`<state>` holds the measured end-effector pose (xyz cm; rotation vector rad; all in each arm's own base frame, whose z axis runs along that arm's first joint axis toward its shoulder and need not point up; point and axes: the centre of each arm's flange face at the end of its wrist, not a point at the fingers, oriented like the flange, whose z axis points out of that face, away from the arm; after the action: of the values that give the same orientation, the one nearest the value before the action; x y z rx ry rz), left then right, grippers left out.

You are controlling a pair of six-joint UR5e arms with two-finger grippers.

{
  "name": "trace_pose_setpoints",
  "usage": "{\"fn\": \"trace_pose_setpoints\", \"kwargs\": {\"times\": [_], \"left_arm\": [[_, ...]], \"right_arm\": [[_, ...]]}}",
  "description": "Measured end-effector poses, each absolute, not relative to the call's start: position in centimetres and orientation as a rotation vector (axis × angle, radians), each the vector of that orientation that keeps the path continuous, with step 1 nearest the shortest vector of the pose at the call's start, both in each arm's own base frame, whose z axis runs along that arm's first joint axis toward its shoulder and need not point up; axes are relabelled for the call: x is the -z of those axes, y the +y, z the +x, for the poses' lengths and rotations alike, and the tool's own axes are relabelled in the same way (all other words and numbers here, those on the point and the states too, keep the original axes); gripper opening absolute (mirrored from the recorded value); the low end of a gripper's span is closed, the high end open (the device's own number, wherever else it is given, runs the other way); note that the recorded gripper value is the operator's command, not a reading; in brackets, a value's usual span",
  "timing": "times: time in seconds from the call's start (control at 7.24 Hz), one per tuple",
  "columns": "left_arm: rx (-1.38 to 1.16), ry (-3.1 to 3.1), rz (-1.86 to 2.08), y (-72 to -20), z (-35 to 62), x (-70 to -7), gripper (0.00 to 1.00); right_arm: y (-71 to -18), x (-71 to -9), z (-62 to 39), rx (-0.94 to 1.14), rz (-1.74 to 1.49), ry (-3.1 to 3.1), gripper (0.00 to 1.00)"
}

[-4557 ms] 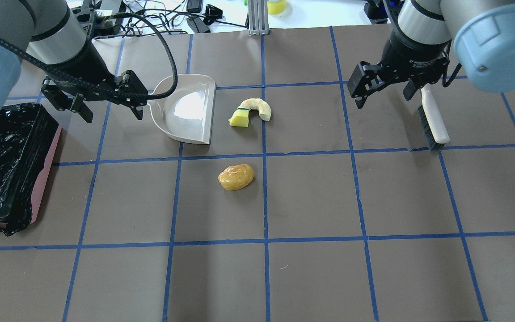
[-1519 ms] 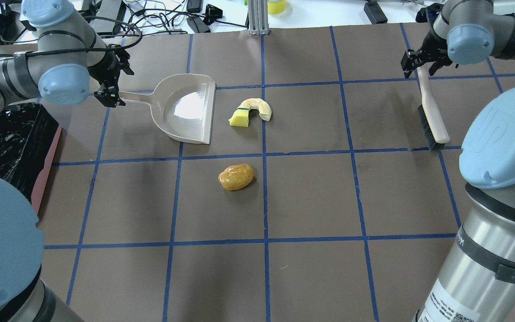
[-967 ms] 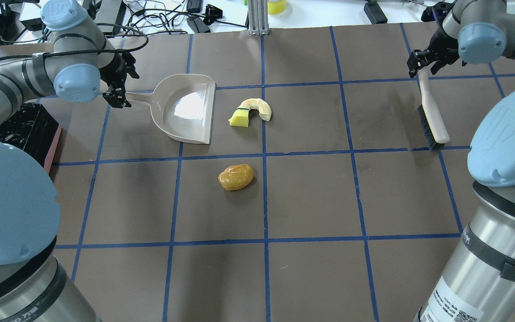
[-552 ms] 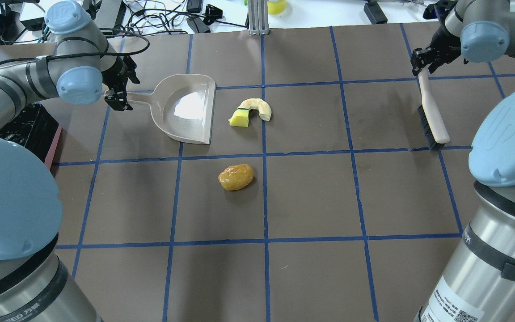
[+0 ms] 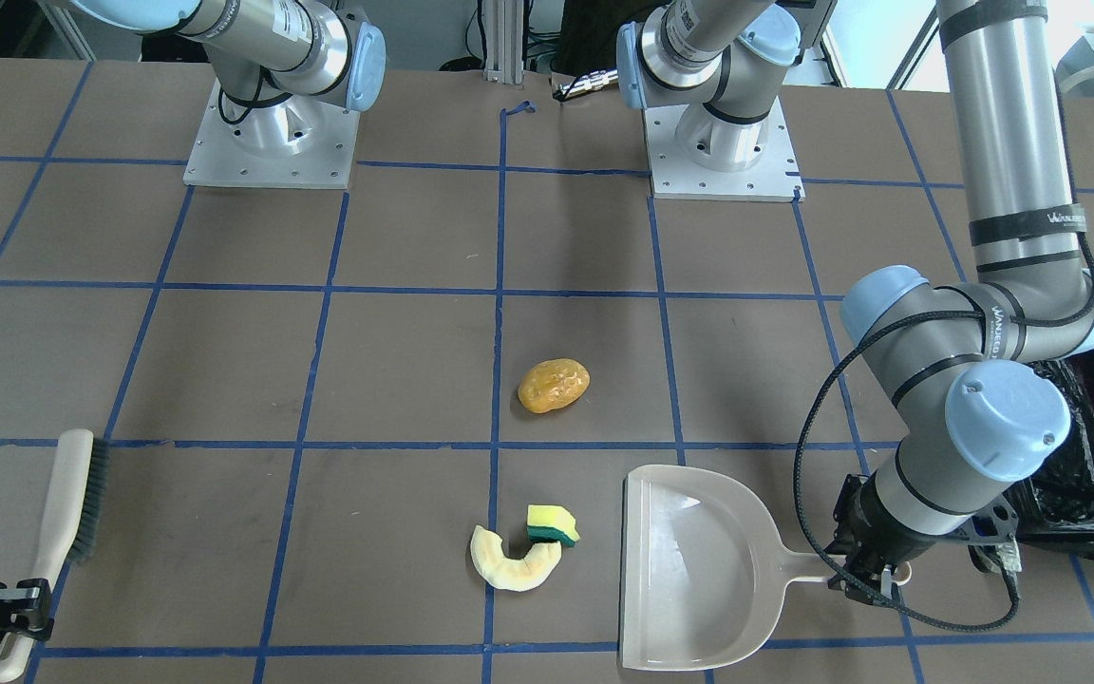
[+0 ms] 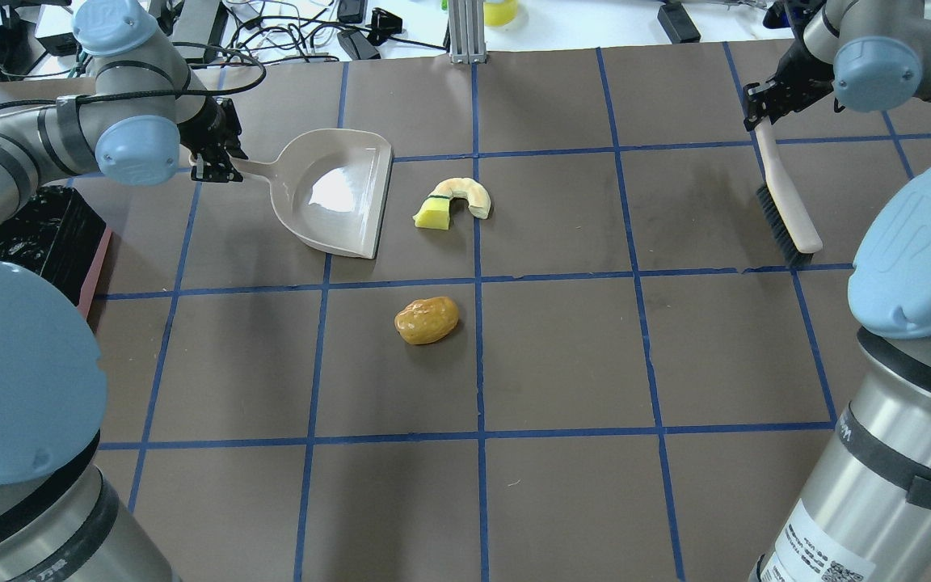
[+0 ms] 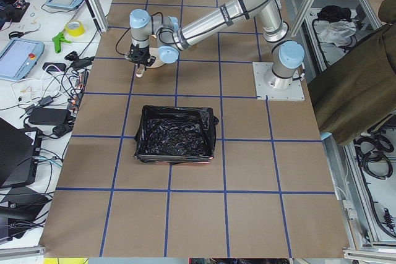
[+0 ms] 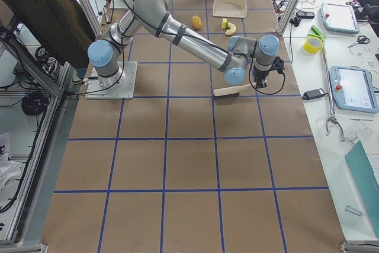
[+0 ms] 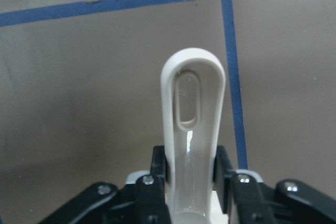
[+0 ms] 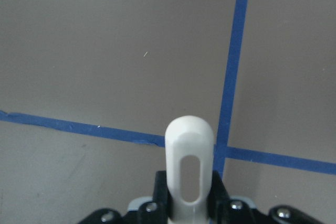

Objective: Sweep and dump trash into bin
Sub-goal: 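Lift the brush with the right gripper and carry it toward the dustpan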

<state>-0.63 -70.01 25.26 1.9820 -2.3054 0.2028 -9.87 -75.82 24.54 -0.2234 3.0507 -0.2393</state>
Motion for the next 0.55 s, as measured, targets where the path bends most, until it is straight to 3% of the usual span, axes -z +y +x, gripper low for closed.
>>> {"fn": "trace_pose_setpoints", "kwargs": {"times": [0.55], "left_arm": [[-0.347, -2.413, 2.018, -69.5, -0.7, -26.3, 0.00]], "right_arm": [[-76.0, -28.3, -4.1, 0.290, 0.150, 3.037, 0.19]]}}
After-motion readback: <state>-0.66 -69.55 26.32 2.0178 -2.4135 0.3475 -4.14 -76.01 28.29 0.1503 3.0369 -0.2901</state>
